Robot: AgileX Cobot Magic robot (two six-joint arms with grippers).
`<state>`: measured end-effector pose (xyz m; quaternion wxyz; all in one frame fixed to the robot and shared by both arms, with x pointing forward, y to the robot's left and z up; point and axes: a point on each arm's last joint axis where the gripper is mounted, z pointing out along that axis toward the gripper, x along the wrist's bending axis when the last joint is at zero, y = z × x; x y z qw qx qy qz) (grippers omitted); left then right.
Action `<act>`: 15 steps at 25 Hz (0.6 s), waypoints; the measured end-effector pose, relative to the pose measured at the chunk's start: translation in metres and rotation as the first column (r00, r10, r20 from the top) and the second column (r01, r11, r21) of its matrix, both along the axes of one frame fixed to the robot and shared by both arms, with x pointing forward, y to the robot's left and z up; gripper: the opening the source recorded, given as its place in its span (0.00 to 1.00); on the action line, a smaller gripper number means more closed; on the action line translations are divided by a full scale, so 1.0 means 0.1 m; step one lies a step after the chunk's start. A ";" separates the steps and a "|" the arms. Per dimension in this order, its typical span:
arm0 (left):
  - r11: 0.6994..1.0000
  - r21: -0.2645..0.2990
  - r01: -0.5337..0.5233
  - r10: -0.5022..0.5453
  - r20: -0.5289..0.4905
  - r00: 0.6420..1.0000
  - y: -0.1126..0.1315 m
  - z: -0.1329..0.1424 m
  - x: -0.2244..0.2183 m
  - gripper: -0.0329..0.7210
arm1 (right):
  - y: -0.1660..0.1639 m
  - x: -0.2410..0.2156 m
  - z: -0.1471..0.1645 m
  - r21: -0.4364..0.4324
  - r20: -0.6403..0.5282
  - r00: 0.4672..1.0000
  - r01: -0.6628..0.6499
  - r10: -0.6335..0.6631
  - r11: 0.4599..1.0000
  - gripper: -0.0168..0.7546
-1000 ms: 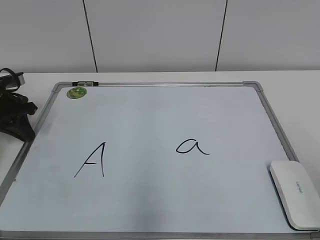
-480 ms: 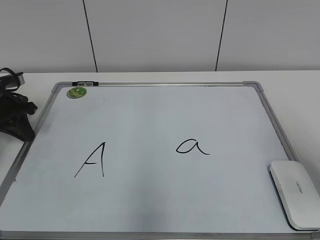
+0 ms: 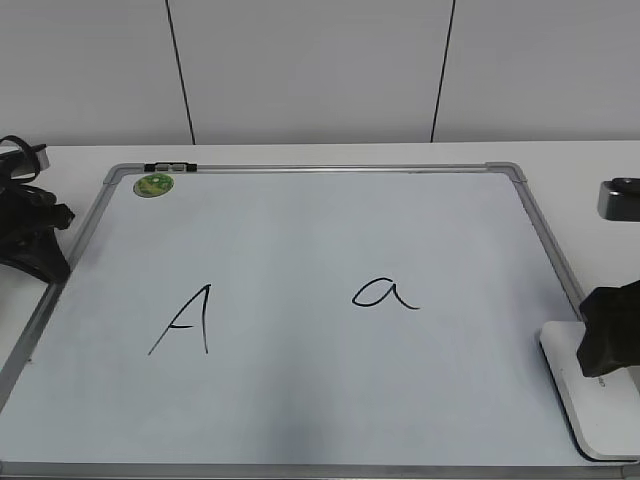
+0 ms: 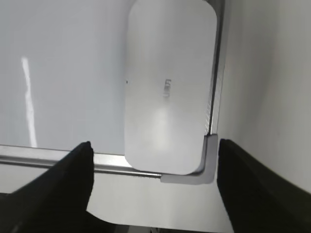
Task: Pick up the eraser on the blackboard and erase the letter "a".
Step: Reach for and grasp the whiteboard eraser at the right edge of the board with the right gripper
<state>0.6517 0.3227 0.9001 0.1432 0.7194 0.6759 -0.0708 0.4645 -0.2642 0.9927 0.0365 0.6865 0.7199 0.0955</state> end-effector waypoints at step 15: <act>1.000 0.000 -0.002 0.002 -0.001 1.000 0.00 0.00 0.00 0.09 | 0.02 0.27 -0.49 -0.029 -0.094 0.995 0.018 -0.021 0.999 0.78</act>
